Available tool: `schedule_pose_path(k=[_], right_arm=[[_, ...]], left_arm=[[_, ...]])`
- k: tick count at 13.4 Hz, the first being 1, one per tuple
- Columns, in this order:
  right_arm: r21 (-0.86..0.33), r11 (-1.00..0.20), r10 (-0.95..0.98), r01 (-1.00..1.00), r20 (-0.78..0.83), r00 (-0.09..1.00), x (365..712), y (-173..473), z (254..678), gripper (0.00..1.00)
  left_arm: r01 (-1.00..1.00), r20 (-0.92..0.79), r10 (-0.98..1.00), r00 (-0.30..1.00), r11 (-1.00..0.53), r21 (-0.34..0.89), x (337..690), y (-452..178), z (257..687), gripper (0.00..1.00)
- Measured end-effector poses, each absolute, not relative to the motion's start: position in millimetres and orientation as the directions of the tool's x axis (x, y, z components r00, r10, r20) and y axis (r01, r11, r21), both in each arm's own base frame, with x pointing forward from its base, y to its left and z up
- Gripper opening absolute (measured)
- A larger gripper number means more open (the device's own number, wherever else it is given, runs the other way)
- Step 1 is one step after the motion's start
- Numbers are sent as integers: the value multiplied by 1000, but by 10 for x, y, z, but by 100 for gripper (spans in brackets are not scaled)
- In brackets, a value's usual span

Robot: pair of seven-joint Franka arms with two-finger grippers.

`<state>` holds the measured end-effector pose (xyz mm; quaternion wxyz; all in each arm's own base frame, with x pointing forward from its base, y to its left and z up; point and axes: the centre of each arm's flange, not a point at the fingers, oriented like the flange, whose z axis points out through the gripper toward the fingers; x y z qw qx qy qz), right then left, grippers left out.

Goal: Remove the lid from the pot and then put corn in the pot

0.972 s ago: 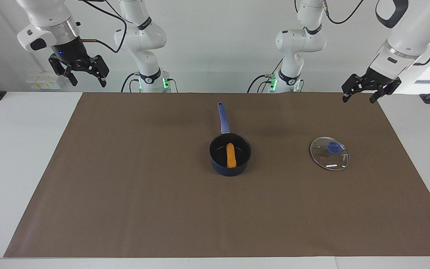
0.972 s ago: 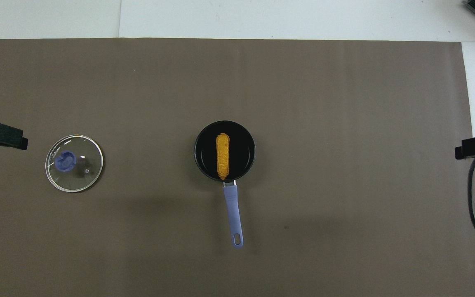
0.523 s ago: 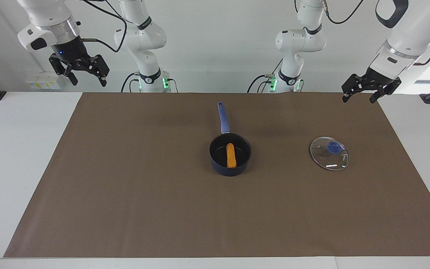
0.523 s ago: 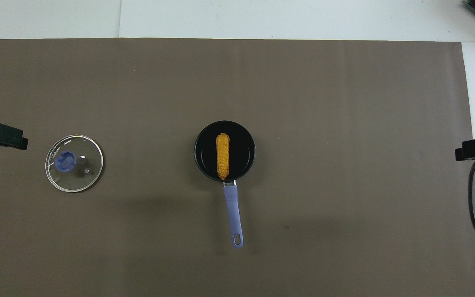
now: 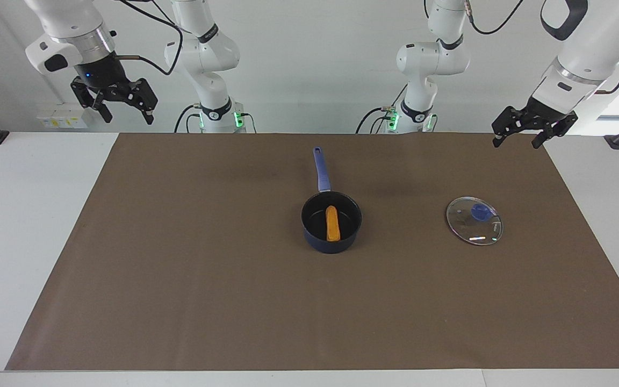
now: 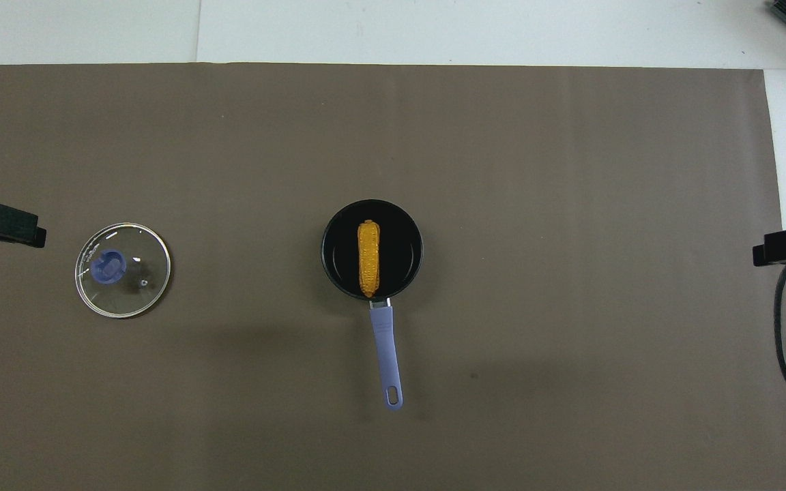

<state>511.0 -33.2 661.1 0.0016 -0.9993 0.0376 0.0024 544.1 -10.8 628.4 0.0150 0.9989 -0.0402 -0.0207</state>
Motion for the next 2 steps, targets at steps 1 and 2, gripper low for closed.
schedule_pose_path(k=[1,2], right_arm=[[-3,-997,-75,-75,-5,997,5110,-331,6611,100],[-3,-997,-75,-75,-5,997,5110,-331,6611,100]], left_arm=[[-80,-40,-81,996,-996,32,5441,-108,6284,100],[-80,-40,-81,996,-996,32,5441,-108,6284,100]])
